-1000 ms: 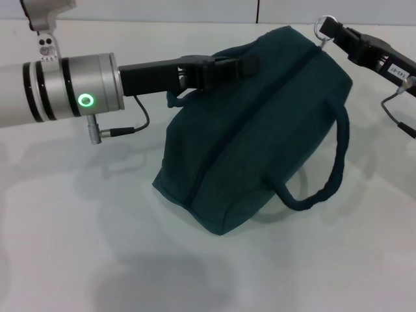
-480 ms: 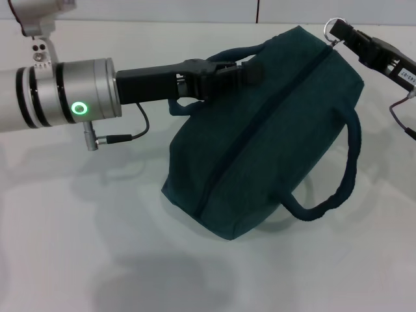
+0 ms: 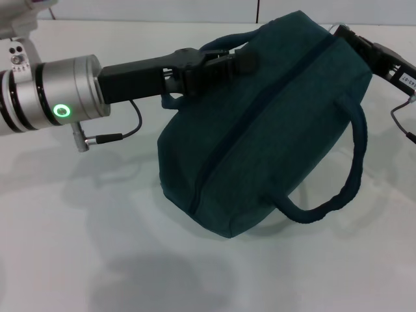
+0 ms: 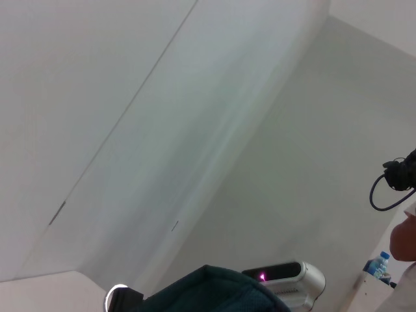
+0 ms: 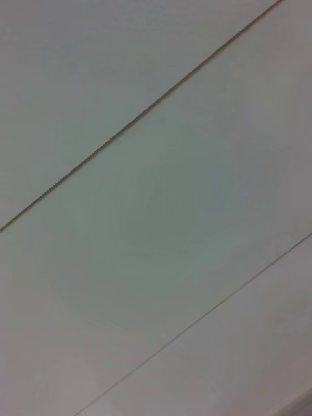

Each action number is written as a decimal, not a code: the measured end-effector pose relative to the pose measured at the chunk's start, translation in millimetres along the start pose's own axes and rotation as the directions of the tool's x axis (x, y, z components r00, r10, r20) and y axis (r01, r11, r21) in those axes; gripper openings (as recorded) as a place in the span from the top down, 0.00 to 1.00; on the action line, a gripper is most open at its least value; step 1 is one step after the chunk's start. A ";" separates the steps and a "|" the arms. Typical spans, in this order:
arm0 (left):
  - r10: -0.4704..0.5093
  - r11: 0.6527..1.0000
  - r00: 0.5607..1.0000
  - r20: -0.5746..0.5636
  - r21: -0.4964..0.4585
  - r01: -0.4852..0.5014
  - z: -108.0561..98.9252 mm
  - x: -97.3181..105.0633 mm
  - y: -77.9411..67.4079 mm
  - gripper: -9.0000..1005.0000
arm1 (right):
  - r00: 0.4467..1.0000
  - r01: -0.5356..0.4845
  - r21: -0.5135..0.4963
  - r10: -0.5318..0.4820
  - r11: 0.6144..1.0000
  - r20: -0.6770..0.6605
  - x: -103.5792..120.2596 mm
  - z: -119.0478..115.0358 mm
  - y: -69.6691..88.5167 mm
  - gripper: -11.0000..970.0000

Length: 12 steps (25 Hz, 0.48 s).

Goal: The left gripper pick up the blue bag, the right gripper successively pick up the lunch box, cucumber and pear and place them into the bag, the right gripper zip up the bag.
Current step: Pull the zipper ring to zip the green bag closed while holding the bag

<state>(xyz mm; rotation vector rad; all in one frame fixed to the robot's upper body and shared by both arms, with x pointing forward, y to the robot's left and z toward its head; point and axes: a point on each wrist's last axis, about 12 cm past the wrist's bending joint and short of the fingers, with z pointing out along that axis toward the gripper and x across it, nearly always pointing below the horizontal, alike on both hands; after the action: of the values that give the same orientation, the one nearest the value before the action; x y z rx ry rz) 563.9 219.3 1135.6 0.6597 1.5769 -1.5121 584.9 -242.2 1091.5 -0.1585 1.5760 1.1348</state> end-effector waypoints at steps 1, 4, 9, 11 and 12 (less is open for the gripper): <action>-0.001 1.000 1.000 0.001 0.000 0.001 -0.4 0.3 -0.1 0.93 | 1.000 0.000 0.000 0.000 1.000 0.000 0.1 0.0 0.0 0.88; -0.003 1.000 1.000 0.004 -0.001 0.003 -1.1 1.3 -0.3 0.93 | 1.000 0.000 -0.005 0.000 1.000 0.001 0.1 0.9 0.9 0.88; -0.006 1.000 1.000 0.008 -0.014 0.006 -0.4 1.8 1.0 0.93 | 1.000 -0.002 -0.040 0.003 0.999 0.009 -0.3 -0.6 4.9 0.87; -0.010 1.000 1.000 0.009 -0.023 0.010 -0.2 2.1 2.2 0.93 | 1.000 -0.010 -0.043 0.011 0.999 0.013 -0.2 -2.3 5.0 0.87; -0.011 1.000 1.000 0.009 -0.026 0.011 0.2 2.1 2.6 0.93 | 1.000 -0.018 -0.038 0.019 0.999 0.015 -0.1 -3.7 4.2 0.87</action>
<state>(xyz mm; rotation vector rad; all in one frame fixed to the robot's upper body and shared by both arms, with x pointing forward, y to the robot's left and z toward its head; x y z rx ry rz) 565.0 219.1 1132.4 0.6298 1.5930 -1.4979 579.7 -242.7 1093.7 -0.1600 1.5459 1.1780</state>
